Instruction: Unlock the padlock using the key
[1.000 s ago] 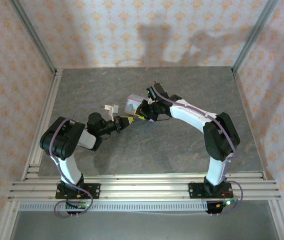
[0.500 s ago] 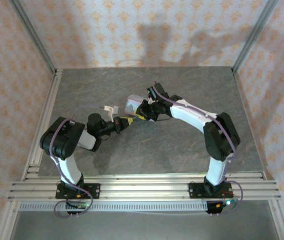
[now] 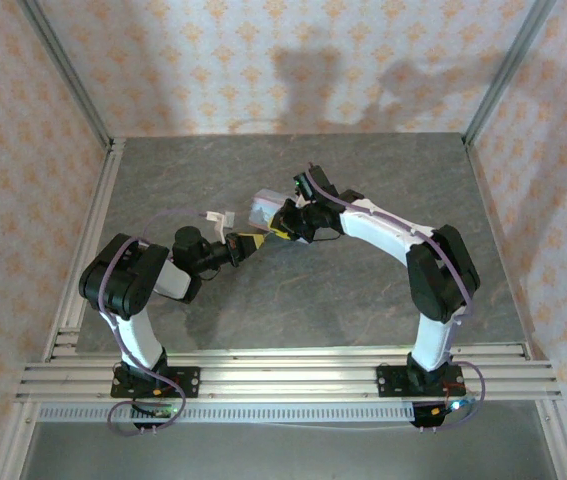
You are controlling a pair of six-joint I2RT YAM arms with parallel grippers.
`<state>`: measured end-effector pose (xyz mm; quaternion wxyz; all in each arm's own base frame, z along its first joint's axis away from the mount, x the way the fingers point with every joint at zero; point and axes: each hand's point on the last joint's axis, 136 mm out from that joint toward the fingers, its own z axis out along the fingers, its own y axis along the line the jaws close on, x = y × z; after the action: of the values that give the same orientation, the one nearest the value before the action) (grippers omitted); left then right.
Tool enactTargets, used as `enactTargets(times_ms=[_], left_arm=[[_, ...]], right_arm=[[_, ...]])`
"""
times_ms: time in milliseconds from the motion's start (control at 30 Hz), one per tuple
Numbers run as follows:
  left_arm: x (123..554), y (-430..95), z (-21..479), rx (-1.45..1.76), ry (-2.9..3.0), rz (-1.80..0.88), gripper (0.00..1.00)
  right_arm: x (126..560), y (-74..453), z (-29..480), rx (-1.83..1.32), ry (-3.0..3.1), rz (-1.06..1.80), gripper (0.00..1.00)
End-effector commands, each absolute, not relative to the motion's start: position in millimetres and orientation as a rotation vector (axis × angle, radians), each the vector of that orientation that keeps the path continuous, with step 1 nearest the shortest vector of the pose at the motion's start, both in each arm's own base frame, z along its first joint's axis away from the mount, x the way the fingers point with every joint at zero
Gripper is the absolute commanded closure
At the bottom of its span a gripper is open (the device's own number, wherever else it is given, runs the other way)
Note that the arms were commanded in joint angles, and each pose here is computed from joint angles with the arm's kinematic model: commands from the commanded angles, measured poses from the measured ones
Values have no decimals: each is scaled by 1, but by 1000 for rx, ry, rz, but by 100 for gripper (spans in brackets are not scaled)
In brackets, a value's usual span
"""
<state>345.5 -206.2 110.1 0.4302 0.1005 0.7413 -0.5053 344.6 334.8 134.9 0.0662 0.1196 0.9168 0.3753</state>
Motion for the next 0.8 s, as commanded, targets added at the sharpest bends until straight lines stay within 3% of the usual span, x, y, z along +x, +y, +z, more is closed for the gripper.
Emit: enactTargets(times_ms=[0, 767], left_arm=[[354, -206, 131, 288, 1766, -1226, 100], [355, -217, 134, 311, 1755, -1238, 100]], right_arm=[[349, 340, 165, 318, 2676, 1227, 100], [347, 339, 164, 325, 2672, 1237, 100]])
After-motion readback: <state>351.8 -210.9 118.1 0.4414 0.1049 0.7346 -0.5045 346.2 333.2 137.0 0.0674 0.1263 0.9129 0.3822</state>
